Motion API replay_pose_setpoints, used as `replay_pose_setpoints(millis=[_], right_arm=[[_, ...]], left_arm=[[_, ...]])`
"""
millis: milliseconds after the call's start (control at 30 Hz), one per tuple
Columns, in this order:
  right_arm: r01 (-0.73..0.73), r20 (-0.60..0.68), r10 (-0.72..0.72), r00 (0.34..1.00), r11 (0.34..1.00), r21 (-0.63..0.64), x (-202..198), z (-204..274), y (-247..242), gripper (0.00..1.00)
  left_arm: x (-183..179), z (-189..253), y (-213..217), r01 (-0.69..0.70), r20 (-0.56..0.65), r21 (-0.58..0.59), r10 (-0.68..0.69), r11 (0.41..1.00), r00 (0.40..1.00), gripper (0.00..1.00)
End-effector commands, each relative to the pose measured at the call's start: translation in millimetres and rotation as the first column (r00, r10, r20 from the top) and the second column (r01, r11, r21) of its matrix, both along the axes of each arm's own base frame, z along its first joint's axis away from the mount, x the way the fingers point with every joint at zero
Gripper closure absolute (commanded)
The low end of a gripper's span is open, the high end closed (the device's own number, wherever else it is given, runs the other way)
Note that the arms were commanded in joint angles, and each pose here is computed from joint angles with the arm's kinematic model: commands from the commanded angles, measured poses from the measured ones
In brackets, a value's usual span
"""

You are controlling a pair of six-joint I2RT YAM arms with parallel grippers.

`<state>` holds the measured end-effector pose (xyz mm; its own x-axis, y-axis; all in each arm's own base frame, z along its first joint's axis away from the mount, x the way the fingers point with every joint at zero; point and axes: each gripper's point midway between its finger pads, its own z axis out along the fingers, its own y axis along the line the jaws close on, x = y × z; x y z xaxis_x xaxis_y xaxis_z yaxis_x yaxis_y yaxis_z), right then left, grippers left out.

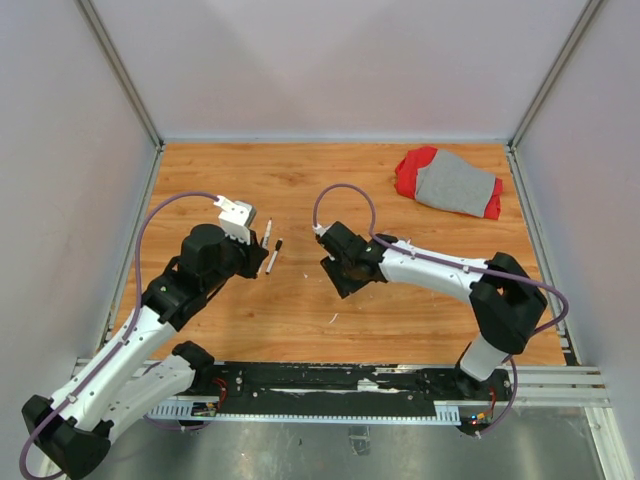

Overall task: Insert the pens into the pen caps
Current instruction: Place the pen cap at the center of the board.

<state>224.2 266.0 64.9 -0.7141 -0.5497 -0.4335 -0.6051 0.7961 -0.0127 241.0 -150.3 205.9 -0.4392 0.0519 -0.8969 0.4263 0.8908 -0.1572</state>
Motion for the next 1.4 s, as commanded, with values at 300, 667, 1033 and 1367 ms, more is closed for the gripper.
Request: replay_pose_setpoints(millis=[300,667,1033,1367], right_arm=[[0.345,-0.056,-0.345,0.937,0.939,-0.023,-8.8,-28.9,10.5,0.68],[0.428,-0.028,-0.432,0.901,0.899,-0.098,-6.3,-47.5,-2.6,0.68],[0.438,-0.032,-0.441,0.897,0.896,-0.069,-5.5,-49.3,-0.9,0.55],[0.341,-0.004,-0.341,0.94,0.94,0.002,-2.9,-23.0,0.5,0.44]], left_arm=[[3.4,9.4,0.4,-0.002,0.046,-0.015,0.003,1.0,0.999,0.99],[3.5,8.4,-0.3,0.001,0.044,-0.014,0.0,1.0,0.999,1.0],[3.8,7.5,-0.2,-0.001,0.041,-0.012,0.001,1.0,0.999,0.99],[4.0,7.7,0.0,-0.002,0.042,-0.012,0.003,1.0,0.999,1.0]])
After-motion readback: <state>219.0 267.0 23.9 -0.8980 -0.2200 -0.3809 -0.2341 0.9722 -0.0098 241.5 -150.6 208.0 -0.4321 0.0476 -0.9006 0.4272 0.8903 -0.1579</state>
